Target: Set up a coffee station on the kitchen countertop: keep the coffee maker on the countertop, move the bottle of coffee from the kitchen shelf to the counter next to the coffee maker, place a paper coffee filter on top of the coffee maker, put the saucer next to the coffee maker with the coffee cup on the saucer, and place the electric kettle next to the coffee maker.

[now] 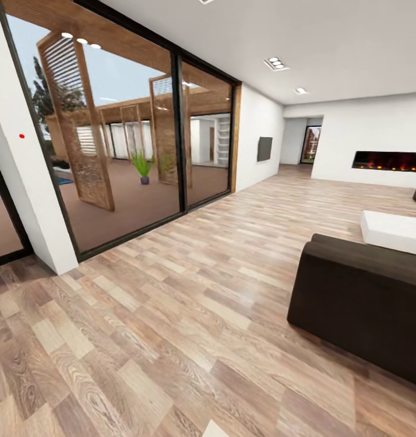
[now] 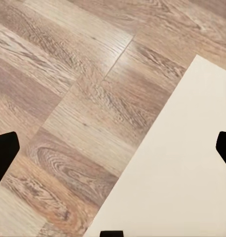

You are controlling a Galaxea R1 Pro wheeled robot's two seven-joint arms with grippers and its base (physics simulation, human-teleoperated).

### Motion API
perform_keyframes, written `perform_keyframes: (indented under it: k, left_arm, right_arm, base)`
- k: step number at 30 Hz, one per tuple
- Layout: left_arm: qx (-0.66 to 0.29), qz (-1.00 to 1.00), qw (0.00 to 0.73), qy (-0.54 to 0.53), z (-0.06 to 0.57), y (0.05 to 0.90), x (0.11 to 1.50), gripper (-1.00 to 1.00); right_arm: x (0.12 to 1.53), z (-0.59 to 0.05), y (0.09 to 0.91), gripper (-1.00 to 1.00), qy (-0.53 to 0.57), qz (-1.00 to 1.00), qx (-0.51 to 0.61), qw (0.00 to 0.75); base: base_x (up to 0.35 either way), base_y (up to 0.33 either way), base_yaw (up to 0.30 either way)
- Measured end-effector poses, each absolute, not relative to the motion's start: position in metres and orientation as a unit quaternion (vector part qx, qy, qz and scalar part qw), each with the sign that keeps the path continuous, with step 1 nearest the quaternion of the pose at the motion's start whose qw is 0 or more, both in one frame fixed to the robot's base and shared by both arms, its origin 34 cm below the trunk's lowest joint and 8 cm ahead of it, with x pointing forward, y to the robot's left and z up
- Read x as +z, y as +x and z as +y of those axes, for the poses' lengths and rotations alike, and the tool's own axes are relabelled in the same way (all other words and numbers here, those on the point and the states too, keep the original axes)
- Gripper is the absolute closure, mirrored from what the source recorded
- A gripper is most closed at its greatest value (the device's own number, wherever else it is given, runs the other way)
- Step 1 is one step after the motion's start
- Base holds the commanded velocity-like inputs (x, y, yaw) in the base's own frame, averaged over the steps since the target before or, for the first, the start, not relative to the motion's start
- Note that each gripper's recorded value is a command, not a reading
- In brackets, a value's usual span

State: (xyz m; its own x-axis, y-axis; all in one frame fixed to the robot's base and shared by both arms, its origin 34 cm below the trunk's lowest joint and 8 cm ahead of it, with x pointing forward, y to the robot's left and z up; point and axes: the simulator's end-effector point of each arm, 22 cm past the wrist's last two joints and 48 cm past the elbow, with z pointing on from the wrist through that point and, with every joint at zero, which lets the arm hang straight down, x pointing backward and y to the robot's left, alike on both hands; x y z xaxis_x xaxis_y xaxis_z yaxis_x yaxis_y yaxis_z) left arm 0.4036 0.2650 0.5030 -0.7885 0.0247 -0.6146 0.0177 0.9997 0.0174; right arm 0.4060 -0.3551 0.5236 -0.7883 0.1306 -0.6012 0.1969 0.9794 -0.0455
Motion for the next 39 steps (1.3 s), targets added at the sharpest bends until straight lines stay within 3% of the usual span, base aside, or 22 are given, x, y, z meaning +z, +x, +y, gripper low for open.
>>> perform_keyframes:
  k: [8,39]
  left_arm:
    - [0.006,0.946,0.325,0.011,0.2660,0.4036,0.5027,-1.00]
    - [0.006,0.947,0.322,0.009,0.2665,0.4014,0.5015,-1.00]
  right_arm:
    - [0.5232,-0.3549,0.4059,-1.00,0.087,0.944,-0.053,0.313]
    - [0.5232,-0.3550,0.4059,-1.00,0.087,0.944,-0.053,0.313]
  base:
    - [0.055,-0.009,-0.143]
    - [0.001,0.000,-0.264]
